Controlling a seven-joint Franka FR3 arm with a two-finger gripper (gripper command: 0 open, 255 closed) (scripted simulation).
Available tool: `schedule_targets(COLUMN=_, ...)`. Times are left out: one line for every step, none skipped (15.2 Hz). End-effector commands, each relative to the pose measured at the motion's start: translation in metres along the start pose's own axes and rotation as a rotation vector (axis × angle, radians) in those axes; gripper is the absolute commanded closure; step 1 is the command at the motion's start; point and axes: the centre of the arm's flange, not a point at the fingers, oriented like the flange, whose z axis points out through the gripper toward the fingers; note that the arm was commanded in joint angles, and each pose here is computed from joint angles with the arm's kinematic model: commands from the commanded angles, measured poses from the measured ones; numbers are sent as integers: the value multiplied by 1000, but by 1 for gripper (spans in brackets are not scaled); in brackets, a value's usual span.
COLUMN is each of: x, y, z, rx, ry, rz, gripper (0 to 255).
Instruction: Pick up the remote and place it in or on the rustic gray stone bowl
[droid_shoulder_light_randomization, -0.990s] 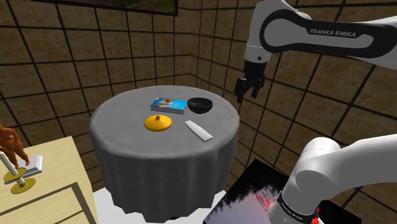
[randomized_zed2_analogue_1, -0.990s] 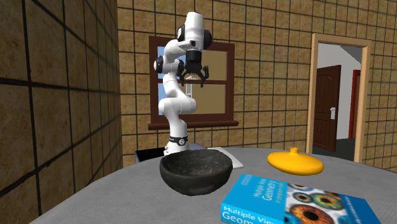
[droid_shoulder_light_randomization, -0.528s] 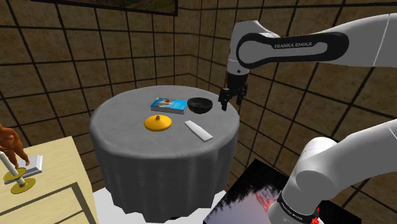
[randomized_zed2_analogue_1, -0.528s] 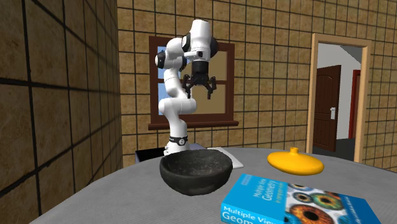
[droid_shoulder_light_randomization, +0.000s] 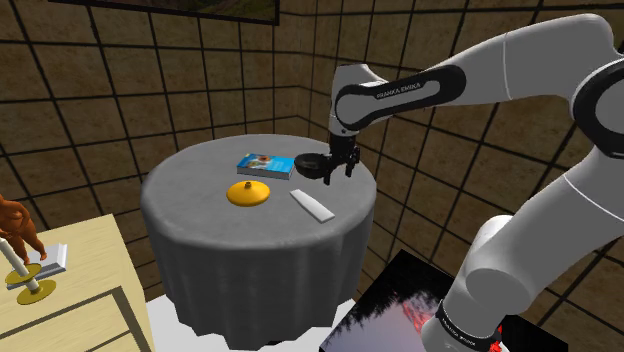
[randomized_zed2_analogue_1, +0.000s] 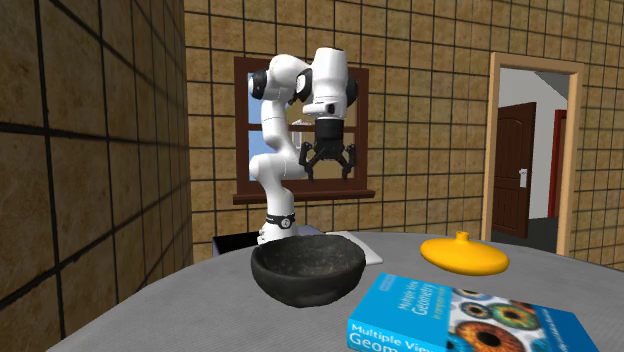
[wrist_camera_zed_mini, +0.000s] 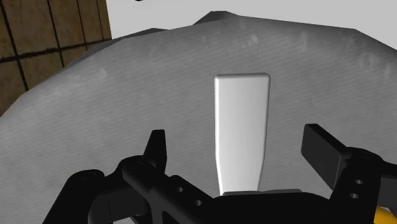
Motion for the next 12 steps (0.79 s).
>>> schedule_targets(x=16, y=-6, z=20, rx=4, ry=-2, rz=-2, gripper=0)
schedule_targets(x=25, y=-8, z=30, rx=5, ry=-4, rz=-2, gripper=0)
schedule_targets(x=34, y=-11, z=39, rx=7, ry=-5, rz=-3, gripper=0)
schedule_targets(x=44, y=-14, z=48, rx=9, ry=-7, rz=-4, gripper=0)
schedule_targets(x=53, y=-16, z=57, rx=11, ry=-8, rz=-5, gripper=0)
schedule_targets(x=62, y=-19, z=66, rx=13, ry=-10, rz=-6, gripper=0)
schedule_targets(x=71, y=-22, z=75, rx=14, ry=-11, rz=-7, gripper=0)
schedule_targets(x=81, y=-25, z=85, rx=16, ry=-13, rz=-8, gripper=0)
schedule_targets(x=90, y=-28, z=94, rx=18, ry=-15, rz=-8, gripper=0)
schedule_targets(x=99, y=-30, z=103, rx=20, ry=-16, rz=-9, gripper=0)
schedule_targets(x=99, y=-31, z=103, rx=20, ry=-16, rz=-9, gripper=0)
schedule_targets(x=99, y=-31, z=108, rx=20, ry=-16, rz=-9, gripper=0)
